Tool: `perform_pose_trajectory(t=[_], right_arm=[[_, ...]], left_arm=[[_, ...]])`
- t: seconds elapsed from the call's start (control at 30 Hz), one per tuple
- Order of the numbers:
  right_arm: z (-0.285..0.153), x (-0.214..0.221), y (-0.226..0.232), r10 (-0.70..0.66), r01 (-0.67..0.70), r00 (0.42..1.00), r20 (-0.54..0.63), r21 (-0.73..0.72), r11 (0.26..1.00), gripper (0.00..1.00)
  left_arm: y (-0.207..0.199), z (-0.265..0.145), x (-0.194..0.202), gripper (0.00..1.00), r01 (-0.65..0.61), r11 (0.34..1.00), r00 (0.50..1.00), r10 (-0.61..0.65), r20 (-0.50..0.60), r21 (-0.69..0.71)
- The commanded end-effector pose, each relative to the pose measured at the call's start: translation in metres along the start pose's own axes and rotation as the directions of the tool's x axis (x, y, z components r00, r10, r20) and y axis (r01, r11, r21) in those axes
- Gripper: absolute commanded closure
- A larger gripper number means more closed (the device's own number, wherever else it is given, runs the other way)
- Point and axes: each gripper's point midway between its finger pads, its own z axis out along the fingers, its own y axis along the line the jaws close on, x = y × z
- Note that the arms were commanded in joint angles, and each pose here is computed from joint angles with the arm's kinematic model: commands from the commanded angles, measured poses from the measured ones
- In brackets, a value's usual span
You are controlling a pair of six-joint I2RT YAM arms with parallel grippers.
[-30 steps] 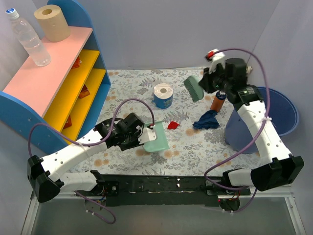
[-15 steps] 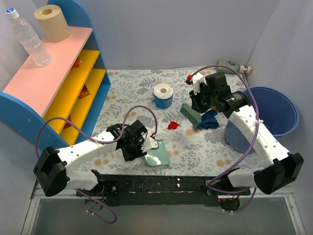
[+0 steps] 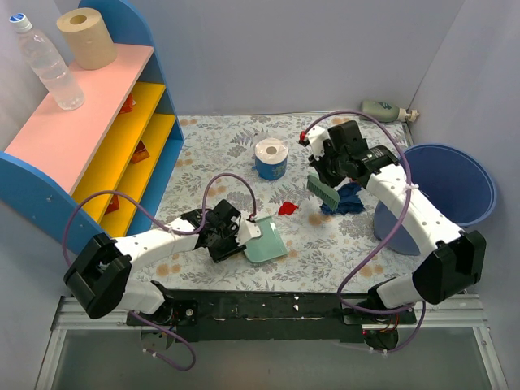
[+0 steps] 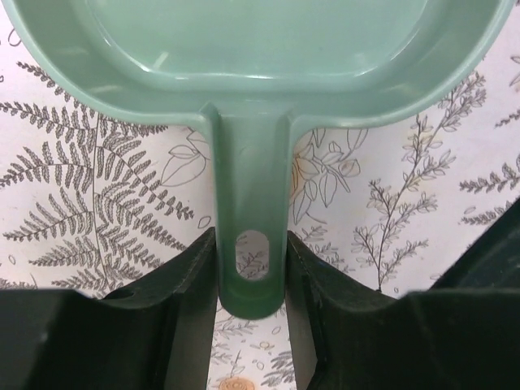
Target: Sweep away the paper scraps from the table
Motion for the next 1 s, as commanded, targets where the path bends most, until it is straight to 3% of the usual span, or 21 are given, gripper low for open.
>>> perform_pose_trajectory(t=[0.0,0.03,0.13,0.23,0.47,0.57,0.83,0.97], right_arm=[[-0.009,-0.039,-0.017,-0.036,0.029,0.994,0.103,0.064,0.998,0.99],[-0.011,-0.041,-0.018,-0.033,0.025,0.993,0.110,0.068,0.997,0.99],[-0.021,-0.049,-0.019,-0.019,0.008,0.990,0.140,0.078,0.997,0.99],[-0.019,-0.047,-0.019,-0.008,-0.004,0.989,0.150,0.081,0.997,0.99],[0.000,-0.034,-0.020,-0.010,-0.003,0.991,0.132,0.097,0.995,0.99],[0.011,-0.037,-0.020,0.015,-0.030,0.988,0.155,0.098,0.995,0.99],[0.039,-0.049,-0.008,0.079,-0.084,0.983,0.166,0.025,0.996,0.99],[0.053,-0.053,0.001,0.143,-0.145,0.977,0.159,-0.002,0.989,0.99]], left_arm=[[0.005,0.006,-0.011,0.58,0.026,0.999,0.996,-0.023,0.088,-0.034],[0.008,0.005,-0.014,0.52,0.037,0.998,0.994,-0.031,0.109,-0.050],[0.002,0.008,-0.011,0.48,0.064,0.998,0.993,-0.063,0.101,0.000],[0.010,0.011,-0.004,0.47,0.106,0.994,0.990,-0.104,0.101,-0.021],[0.010,0.003,-0.020,0.51,0.061,0.998,0.985,-0.059,0.160,-0.002],[0.010,0.005,-0.026,0.56,0.050,0.999,0.985,-0.051,0.162,0.016],[0.012,-0.002,-0.028,0.98,0.045,0.998,0.992,-0.048,0.118,0.032],[0.011,-0.013,-0.022,1.00,0.086,0.996,0.994,-0.088,0.071,0.031]])
